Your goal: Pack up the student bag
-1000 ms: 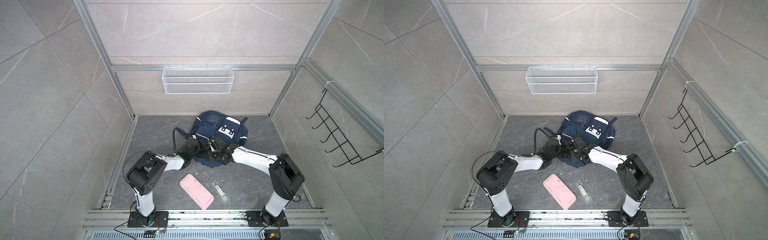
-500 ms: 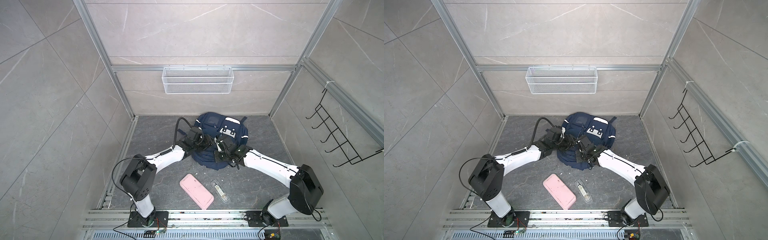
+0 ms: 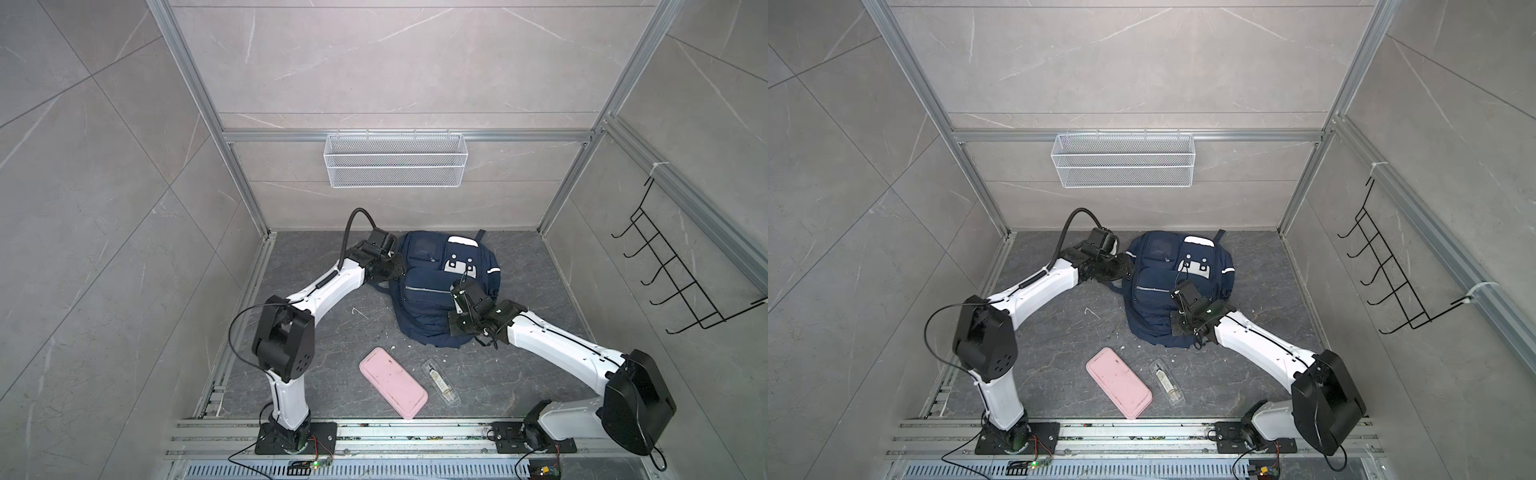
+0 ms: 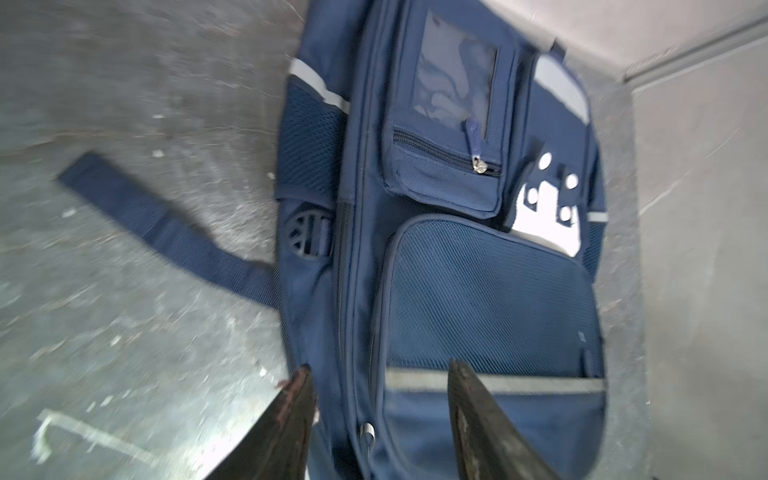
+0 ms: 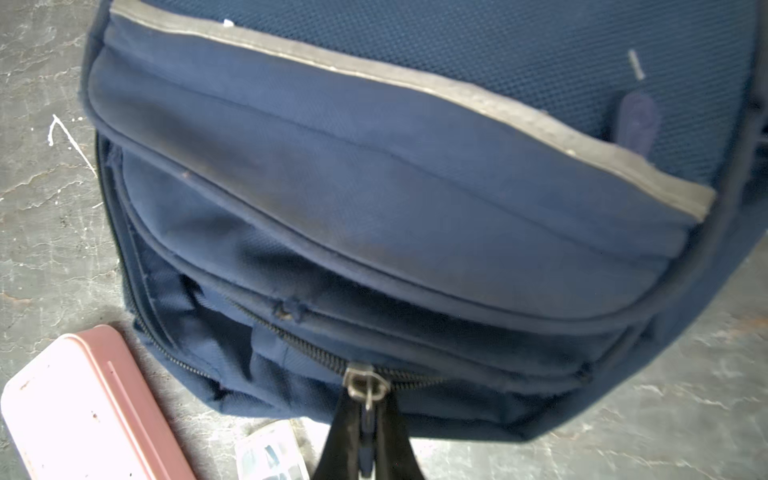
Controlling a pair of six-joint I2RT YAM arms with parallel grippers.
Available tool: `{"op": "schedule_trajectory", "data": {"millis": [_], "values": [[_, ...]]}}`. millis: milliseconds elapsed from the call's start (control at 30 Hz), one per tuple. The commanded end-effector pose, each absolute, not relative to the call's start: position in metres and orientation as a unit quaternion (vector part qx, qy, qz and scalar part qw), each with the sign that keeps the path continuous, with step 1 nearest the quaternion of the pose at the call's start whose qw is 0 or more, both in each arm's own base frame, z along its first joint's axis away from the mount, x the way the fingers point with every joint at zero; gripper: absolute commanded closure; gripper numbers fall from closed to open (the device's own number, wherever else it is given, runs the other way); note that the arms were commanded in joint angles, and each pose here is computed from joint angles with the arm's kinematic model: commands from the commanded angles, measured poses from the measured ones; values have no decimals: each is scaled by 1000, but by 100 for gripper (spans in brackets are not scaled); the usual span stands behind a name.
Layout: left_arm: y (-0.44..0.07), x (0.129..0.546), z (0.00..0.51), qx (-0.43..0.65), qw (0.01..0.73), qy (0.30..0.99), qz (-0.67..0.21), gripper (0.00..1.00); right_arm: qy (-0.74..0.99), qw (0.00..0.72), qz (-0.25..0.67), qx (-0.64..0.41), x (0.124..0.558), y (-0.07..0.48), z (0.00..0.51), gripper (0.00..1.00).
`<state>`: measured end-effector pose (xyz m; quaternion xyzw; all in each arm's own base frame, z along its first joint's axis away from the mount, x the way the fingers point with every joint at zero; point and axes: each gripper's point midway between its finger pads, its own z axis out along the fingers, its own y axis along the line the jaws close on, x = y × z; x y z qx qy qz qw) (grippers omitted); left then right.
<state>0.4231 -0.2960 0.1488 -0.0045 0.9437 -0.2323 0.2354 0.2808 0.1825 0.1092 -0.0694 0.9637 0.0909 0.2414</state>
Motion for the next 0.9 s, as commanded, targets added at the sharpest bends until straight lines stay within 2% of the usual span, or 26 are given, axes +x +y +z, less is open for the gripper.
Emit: {"op": "schedule_trajectory", "data": {"millis": [0,200,367,533,867], "values": [[-308,420,126,48,190,955,-221,47,966,243,72,-51,276,166,112,100],[-328,430,112,60,164,952,-252,51,967,240,70,-45,275,160,112,100],[-342,429,113,67,160,939,-298,65,969,233,70,-46,276,162,106,100],[-340,426,111,67,157,940,-295,79,970,229,65,-46,279,162,102,100],[-316,419,131,77,201,948,-232,72,971,225,70,-45,279,165,98,100]]}}
